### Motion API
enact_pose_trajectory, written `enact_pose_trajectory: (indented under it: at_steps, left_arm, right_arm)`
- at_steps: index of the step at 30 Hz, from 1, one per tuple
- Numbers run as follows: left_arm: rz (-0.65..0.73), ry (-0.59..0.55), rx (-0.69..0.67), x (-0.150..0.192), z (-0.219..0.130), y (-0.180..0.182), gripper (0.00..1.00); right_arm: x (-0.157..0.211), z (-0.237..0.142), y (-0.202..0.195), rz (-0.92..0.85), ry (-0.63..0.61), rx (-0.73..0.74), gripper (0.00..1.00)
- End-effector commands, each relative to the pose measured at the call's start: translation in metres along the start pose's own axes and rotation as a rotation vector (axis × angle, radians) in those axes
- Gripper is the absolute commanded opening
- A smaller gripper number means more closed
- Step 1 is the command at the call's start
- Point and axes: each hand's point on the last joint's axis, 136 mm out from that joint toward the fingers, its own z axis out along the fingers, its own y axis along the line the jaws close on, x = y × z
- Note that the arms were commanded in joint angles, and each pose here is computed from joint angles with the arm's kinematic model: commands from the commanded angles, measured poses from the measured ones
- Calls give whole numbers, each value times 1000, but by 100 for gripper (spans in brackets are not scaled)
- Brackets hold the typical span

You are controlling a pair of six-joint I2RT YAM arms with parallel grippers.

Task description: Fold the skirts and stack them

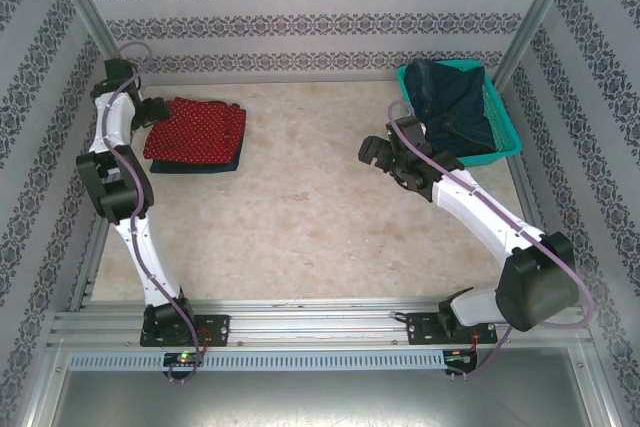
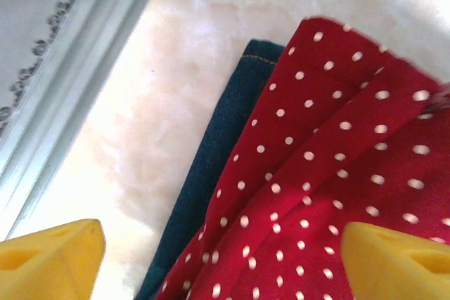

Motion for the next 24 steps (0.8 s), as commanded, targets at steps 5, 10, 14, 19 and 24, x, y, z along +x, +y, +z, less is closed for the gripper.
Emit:
enact_pose_trajectory:
  at_steps: [5,10,14,19,24]
  left_arm:
    - [-75,-6,228,21,-54,-84,100]
    - [-160,48,402,51,-36,-140,100]
    - [-278,84,391,83,4,-143,100]
    - [-373,142,433,106,46,-149,100]
    - [-356,116,451,96,36,-153,100]
  right_arm:
    - [2,13,3,17,21,-9,98]
    - [3,17,7,11,35,-21,98]
    - [7,17,3,20,37,-17,98]
    - [11,15,-2,21,44,-14,98]
    - [7,12,-8,14,35,-3,98]
